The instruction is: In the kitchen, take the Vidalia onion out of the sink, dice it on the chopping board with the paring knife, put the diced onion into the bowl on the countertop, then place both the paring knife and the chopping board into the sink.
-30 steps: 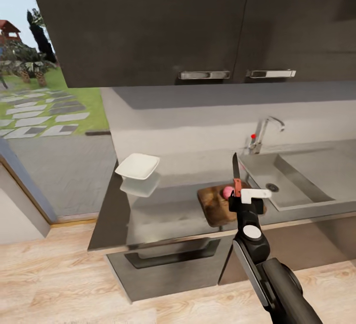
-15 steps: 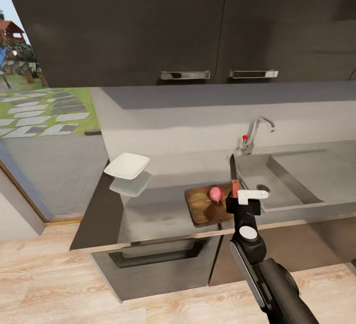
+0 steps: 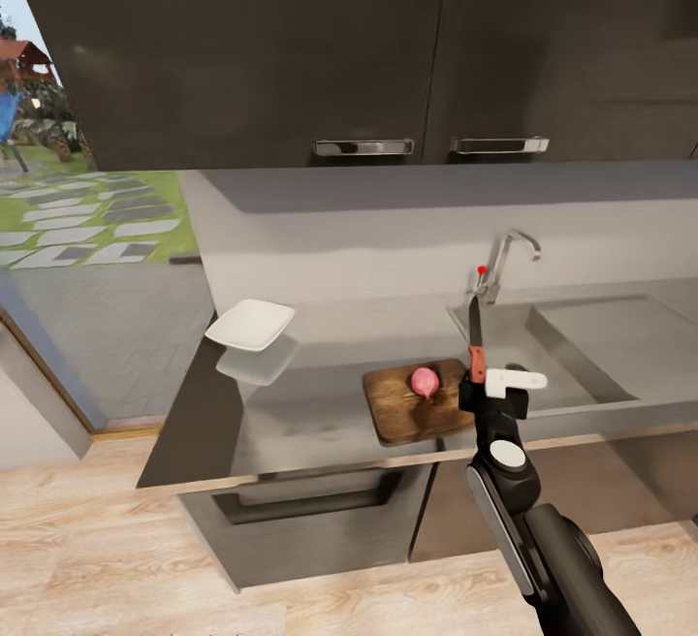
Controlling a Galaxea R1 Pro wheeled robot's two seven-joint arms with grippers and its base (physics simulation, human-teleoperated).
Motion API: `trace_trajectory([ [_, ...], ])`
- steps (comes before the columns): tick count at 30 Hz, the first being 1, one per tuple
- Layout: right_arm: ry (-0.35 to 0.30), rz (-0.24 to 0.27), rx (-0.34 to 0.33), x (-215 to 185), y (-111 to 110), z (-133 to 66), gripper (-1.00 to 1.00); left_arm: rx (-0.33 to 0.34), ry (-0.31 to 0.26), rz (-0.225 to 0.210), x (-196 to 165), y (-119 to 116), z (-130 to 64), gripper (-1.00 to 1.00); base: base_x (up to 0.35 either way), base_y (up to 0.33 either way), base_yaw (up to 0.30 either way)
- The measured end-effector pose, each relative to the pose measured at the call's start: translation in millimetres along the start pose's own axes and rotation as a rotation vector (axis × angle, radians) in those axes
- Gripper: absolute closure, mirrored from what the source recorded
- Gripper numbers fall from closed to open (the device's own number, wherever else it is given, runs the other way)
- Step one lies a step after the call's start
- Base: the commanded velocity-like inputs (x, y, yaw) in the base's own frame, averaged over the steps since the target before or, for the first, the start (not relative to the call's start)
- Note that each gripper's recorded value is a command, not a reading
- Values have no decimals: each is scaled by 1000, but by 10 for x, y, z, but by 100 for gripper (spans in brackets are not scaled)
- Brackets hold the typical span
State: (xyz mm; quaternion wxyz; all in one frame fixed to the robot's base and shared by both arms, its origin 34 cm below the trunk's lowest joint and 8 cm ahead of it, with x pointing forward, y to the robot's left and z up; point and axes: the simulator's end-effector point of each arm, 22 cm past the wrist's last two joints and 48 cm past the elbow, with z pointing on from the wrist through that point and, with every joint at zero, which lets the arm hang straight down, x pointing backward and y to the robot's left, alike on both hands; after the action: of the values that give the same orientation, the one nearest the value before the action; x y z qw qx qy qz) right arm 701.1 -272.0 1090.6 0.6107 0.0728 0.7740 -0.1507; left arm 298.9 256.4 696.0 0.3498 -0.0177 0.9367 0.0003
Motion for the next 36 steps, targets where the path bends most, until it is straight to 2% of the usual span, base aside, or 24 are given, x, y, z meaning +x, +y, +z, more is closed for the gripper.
trace_trajectory([
  [6, -26, 17, 0, -58, 0, -2, 100, 0, 0, 0, 1, 0, 0, -100, 0, -243, 268],
  [16, -25, 16, 0, -58, 0, -1, 100, 0, 0, 0, 1, 0, 0, -100, -4, -257, 282],
  [22, -25, 13, 1, -55, -4, 0, 100, 0, 0, 1, 0, -1, 1, -100, -64, -230, 107],
  [28, -78, -80, 50, -181, -92, -18, 100, 0, 0, 0, 0, 0, 0, -100, -5, -34, 5],
  [30, -85, -96, 58, -201, -101, -23, 100, 0, 0, 0, 0, 0, 0, -100, -1, -5, 1],
  [31, -79, -111, 62, -195, -109, -28, 100, 0, 0, 0, 0, 0, 0, -100, 0, -2, 0],
  [34, 1, -173, 66, -47, -119, -40, 100, 0, -1, 0, -3, -1, 1, -100, 0, 0, 0],
  [36, 22, -194, 70, -24, -133, -51, 100, 0, -2, 0, -8, -1, 2, -100, 0, 0, 0],
])
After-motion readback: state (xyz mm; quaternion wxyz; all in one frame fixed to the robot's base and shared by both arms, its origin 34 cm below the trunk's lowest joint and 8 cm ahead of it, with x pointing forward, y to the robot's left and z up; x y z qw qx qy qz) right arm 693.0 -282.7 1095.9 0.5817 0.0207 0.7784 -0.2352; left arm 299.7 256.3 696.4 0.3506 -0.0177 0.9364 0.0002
